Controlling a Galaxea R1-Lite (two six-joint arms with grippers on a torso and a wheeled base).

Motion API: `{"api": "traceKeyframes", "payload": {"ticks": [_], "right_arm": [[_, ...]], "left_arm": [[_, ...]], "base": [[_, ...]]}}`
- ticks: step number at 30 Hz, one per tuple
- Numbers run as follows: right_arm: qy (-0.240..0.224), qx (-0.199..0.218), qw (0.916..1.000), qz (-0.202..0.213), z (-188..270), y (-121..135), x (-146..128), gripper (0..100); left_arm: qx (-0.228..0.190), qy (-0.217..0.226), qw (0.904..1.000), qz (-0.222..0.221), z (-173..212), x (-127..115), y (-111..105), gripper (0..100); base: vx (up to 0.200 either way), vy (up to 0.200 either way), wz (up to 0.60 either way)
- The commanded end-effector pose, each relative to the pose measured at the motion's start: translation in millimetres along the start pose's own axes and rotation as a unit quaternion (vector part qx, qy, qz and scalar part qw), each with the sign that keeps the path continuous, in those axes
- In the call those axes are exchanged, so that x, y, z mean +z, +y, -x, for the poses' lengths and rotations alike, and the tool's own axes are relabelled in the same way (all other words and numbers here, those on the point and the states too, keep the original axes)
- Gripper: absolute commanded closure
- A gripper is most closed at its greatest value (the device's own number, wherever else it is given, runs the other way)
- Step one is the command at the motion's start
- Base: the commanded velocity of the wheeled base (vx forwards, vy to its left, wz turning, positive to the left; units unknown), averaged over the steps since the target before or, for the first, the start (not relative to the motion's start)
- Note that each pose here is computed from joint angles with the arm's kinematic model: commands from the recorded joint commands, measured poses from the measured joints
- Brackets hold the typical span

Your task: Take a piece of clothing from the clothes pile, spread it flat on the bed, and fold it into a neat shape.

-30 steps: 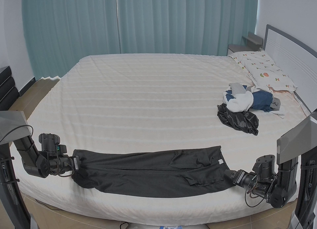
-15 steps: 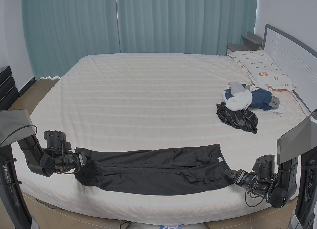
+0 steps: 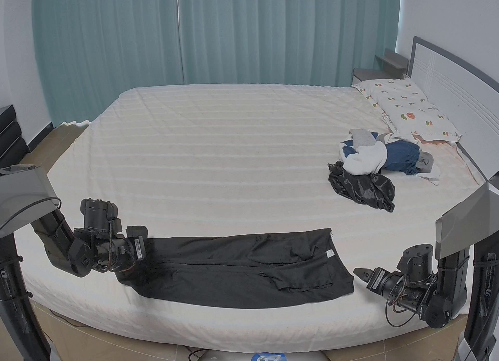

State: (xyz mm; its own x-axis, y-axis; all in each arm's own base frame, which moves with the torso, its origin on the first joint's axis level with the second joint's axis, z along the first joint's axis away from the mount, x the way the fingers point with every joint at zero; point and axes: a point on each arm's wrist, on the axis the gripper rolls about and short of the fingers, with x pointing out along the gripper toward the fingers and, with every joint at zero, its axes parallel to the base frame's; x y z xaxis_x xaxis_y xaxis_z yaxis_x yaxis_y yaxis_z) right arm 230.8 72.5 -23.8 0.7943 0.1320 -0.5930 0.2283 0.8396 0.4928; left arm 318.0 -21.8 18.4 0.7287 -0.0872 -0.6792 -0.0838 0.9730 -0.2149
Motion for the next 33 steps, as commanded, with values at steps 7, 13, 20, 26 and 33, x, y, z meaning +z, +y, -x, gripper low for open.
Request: {"api": "traceKeyframes", "payload": {"ticks": [7,13,20,26,33], "right_arm": [[-0.004,0.004,1.0000,-0.001,0,1,1,0],[-0.004,0.004,1.0000,0.000,0,1,1,0],[-0.003,0.004,1.0000,0.000,0,1,0,0],[-0.002,0.004,1.0000,0.001,0,1,0,0],[0.000,0.002,1.0000,0.001,1,0,-1,0]], "left_arm": [[-0.013,0.000,0.9999,-0.002,25,18,-61,100],[-0.013,0.012,0.9998,0.000,24,23,-100,100],[-0.035,0.031,0.9988,0.010,17,26,-138,100],[-0.043,0.043,0.9982,-0.007,2,16,-161,100],[-0.037,0.040,0.9984,0.017,-20,10,-179,100]], "base": [[0.000,-0.200,0.00],[0.000,-0.200,0.00],[0.000,-0.200,0.00],[0.000,-0.200,0.00],[0.000,-0.057,0.00]]}}
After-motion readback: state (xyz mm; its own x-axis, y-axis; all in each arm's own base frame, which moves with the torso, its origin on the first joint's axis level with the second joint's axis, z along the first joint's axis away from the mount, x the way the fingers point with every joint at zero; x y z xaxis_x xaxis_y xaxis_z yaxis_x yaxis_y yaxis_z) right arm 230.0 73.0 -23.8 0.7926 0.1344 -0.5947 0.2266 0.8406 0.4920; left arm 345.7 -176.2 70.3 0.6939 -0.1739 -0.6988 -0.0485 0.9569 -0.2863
